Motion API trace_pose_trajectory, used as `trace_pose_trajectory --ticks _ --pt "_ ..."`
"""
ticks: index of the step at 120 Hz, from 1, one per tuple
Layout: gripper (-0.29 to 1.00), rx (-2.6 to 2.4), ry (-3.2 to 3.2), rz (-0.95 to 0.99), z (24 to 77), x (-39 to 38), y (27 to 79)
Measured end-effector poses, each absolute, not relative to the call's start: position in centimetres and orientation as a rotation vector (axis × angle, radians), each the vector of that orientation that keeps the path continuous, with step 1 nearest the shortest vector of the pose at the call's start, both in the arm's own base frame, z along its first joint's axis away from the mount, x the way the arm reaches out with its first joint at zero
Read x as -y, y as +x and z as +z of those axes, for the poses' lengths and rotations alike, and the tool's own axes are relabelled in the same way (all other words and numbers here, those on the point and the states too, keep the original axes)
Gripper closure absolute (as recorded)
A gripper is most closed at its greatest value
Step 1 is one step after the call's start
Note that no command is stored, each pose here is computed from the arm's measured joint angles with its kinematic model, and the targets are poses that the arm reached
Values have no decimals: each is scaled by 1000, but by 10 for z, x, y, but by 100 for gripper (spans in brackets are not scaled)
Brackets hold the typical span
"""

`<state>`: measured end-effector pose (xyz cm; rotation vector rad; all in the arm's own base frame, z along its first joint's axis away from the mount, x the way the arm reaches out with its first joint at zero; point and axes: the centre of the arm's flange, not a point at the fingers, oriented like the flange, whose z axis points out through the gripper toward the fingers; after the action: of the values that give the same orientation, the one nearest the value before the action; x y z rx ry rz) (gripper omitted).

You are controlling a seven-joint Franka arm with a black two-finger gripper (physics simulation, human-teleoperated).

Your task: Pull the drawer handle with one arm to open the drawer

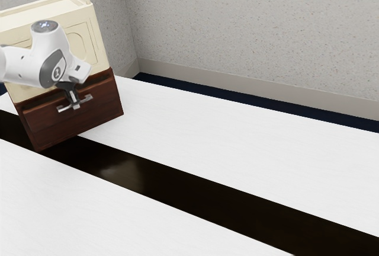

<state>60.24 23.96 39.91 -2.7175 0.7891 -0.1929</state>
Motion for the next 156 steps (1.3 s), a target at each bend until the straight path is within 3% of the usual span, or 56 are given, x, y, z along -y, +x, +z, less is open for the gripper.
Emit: trace_pose_trajectory --ticks 156 --pt "79 -845 -2788 -213 404 -155 561"
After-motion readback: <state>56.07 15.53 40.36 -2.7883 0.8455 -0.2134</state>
